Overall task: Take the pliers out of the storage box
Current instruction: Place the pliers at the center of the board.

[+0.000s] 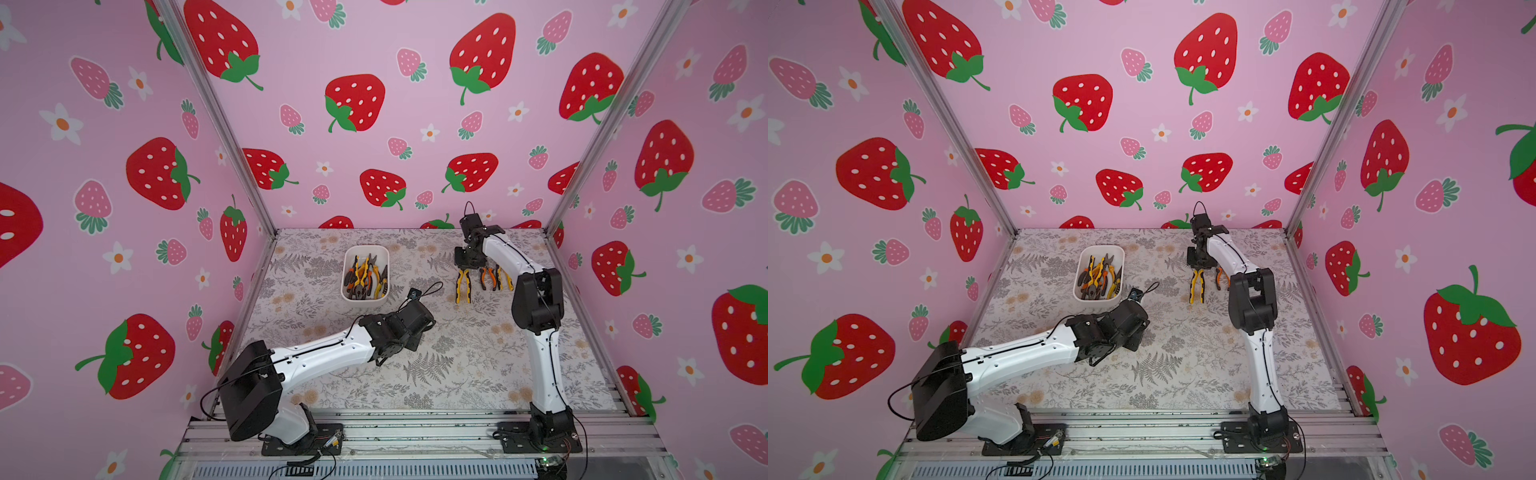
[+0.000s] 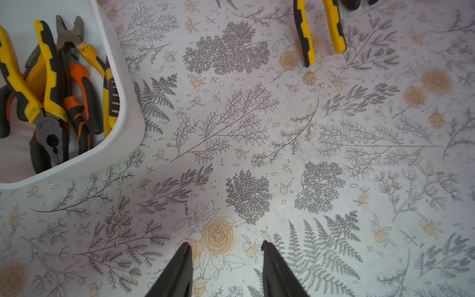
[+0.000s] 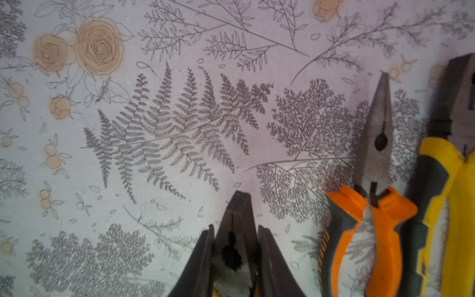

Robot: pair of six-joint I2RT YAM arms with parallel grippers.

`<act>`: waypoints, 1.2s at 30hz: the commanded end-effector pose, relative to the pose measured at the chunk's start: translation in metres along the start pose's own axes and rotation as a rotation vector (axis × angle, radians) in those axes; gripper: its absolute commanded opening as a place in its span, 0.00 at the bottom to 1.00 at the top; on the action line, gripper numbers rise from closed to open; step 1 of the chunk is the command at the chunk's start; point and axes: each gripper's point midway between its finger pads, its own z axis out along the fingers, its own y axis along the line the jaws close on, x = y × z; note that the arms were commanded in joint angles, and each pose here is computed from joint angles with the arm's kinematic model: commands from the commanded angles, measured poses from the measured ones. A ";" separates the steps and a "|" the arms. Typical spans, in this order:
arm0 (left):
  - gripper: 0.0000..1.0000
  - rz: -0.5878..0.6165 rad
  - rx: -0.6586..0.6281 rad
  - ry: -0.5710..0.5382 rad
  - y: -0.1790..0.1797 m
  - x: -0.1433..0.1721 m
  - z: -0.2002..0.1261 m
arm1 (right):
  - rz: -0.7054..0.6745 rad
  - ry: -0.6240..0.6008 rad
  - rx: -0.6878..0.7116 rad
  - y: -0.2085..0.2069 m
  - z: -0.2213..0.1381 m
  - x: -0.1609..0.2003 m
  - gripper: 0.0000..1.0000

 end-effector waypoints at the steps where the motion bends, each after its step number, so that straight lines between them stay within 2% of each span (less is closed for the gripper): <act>1: 0.45 0.000 0.018 0.025 0.000 0.003 0.013 | -0.004 -0.037 0.062 -0.020 0.007 -0.019 0.00; 5: 0.41 -0.021 0.038 0.046 0.004 0.005 0.024 | 0.009 -0.055 0.076 -0.032 0.016 -0.032 0.00; 10: 0.42 -0.045 0.047 0.053 0.009 0.004 0.034 | 0.023 -0.053 0.076 -0.041 0.028 -0.041 0.00; 15: 0.42 -0.052 0.058 0.069 0.008 0.005 0.043 | 0.035 -0.044 0.061 -0.044 0.038 -0.041 0.08; 36: 0.41 -0.066 0.066 0.080 0.015 0.004 0.046 | 0.053 0.001 -0.005 -0.039 0.055 -0.033 0.23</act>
